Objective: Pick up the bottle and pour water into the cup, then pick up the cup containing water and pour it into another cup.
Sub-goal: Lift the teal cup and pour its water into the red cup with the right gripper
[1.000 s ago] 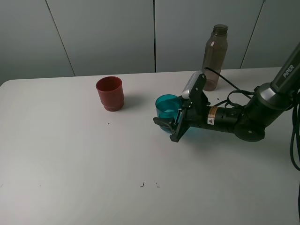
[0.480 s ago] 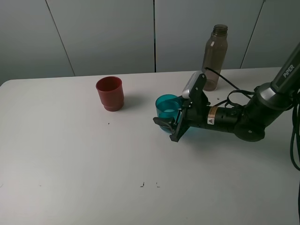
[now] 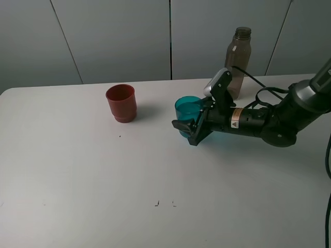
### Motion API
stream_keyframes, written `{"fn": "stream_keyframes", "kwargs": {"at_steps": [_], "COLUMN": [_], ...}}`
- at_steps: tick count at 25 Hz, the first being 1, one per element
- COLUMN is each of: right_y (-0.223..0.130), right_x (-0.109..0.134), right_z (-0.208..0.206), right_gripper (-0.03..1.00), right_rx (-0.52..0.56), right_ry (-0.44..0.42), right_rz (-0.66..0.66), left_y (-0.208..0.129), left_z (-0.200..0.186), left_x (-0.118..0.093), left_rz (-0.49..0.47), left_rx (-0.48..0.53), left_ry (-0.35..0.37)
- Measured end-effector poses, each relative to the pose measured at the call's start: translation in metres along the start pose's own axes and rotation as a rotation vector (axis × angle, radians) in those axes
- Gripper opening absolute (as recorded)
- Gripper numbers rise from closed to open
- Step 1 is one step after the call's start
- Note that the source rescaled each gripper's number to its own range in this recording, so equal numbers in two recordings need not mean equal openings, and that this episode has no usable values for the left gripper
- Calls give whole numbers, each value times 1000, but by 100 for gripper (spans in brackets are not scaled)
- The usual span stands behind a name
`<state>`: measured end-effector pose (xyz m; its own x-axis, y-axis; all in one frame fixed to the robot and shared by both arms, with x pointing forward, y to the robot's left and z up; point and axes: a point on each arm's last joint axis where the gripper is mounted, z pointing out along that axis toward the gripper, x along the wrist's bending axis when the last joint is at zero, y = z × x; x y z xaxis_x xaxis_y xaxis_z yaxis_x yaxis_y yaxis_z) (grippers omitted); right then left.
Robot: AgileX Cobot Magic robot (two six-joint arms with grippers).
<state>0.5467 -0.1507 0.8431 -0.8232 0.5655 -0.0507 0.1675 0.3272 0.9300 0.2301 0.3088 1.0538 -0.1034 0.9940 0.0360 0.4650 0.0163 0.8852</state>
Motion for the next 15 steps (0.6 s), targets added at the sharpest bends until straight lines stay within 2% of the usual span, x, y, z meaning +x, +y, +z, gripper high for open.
{"fn": "stream_keyframes", "kwargs": {"at_steps": [6,15], "right_y": [14,52], "right_x": [-7,-13], "right_z": [1,39], "right_gripper": [5,5], "right_rx": [-24,4], "right_ry": [-28,-40], "right_rz": [-10,-65], "left_y": [0,0], "left_z": [0,0], "left_x": [0,0], "left_rz": [0,0], "left_rx": [0,0], "left_ry": [0,0]}}
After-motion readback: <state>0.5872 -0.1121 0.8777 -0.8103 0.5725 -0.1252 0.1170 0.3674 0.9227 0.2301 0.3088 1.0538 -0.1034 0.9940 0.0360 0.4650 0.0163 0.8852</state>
